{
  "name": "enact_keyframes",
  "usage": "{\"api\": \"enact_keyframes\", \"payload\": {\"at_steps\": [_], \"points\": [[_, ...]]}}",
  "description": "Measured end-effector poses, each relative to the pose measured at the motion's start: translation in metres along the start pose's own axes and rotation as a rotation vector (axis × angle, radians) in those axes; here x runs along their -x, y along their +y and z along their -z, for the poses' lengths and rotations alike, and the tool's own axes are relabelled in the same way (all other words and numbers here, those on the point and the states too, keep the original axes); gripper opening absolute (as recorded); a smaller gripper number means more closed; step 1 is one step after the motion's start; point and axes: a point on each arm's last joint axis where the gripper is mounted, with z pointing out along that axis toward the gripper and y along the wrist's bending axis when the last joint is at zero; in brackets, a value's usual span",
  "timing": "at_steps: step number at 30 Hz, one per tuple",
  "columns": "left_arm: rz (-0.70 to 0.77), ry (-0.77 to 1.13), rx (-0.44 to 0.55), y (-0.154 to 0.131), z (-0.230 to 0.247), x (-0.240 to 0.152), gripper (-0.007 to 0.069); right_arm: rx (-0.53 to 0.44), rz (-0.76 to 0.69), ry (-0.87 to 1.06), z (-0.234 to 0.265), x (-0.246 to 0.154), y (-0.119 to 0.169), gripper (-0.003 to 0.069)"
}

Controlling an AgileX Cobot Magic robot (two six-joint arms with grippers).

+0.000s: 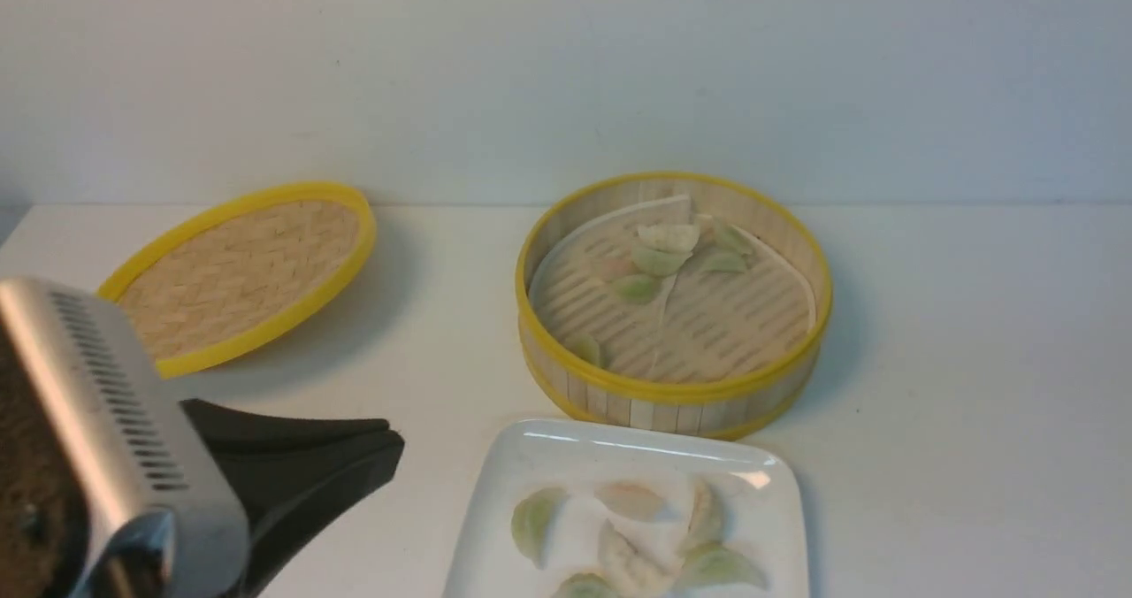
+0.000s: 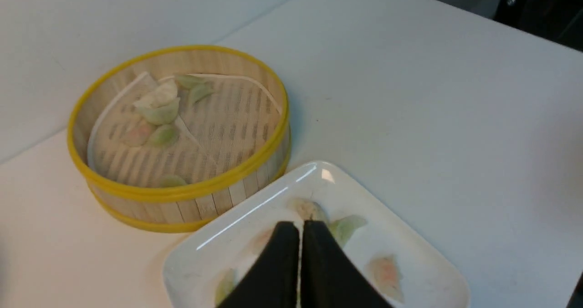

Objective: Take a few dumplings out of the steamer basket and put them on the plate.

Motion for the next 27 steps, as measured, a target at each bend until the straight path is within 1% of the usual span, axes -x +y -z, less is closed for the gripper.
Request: {"api": "enact_keyframes", "payload": {"at_steps": [7,27], "points": [[0.006,-0.075,0.0,0.0007,0.0012,-0.0055,-0.0006,0.003,0.003,-0.009,0.0,0.0008,0.0003,-0.0013],[0.005,-0.077,0.001,0.0008,0.0012,-0.0053,-0.0006,0.003,0.005,-0.01,0.0,0.0009,0.0003,-0.0013]]}}
